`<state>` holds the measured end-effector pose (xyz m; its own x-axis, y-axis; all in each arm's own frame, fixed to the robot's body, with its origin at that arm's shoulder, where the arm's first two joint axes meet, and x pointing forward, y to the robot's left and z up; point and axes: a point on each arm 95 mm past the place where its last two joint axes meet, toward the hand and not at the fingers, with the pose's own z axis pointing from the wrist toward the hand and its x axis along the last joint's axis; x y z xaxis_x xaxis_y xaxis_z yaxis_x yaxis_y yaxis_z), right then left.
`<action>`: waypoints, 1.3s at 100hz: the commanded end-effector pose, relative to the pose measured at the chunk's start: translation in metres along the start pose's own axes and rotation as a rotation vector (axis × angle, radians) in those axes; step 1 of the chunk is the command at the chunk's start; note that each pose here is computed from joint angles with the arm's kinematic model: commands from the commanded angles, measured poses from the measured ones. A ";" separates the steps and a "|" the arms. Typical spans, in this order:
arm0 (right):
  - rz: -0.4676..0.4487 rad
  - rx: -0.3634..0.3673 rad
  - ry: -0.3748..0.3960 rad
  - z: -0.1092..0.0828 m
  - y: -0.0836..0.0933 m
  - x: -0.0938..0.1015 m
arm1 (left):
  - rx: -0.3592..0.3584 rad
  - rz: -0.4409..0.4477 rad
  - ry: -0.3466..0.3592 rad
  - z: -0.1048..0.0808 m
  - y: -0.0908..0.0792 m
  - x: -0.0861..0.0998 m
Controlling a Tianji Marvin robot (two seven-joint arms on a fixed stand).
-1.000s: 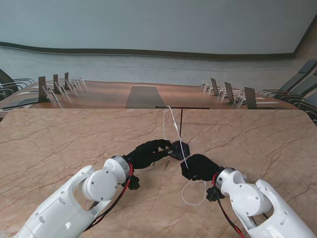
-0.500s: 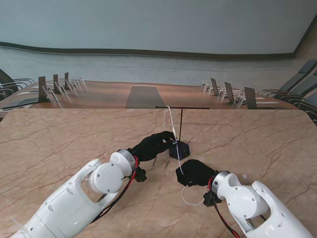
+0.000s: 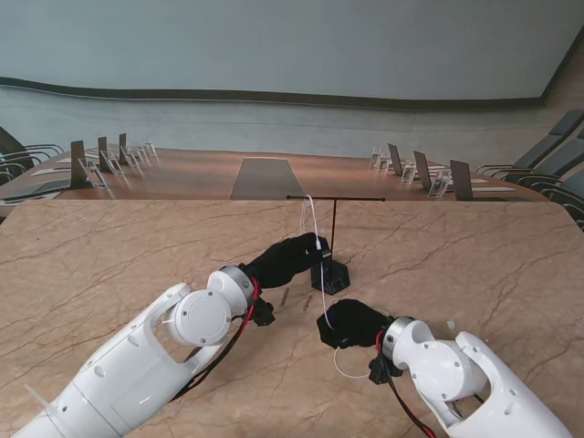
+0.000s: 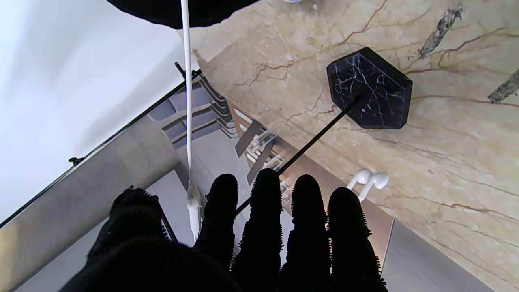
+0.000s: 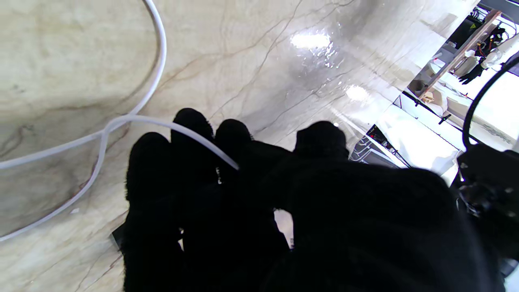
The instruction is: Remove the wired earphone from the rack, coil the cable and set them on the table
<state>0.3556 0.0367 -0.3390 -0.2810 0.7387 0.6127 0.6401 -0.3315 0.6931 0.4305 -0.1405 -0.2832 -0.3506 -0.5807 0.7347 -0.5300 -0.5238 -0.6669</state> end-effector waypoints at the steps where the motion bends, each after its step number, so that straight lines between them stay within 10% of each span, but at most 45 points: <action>1: 0.001 0.013 -0.002 -0.001 -0.004 0.002 | 0.011 0.007 0.002 0.001 -0.002 0.001; 130: -0.065 0.095 -0.083 -0.020 0.003 -0.008 | -0.026 0.162 0.001 -0.004 0.009 0.000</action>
<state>0.3497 0.0198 -0.3335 -0.2875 0.8092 0.5124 0.6826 -0.2022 0.7023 0.4294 -0.1400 -0.2852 -0.4318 -0.6577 0.6172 -0.4718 -0.4185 -0.7761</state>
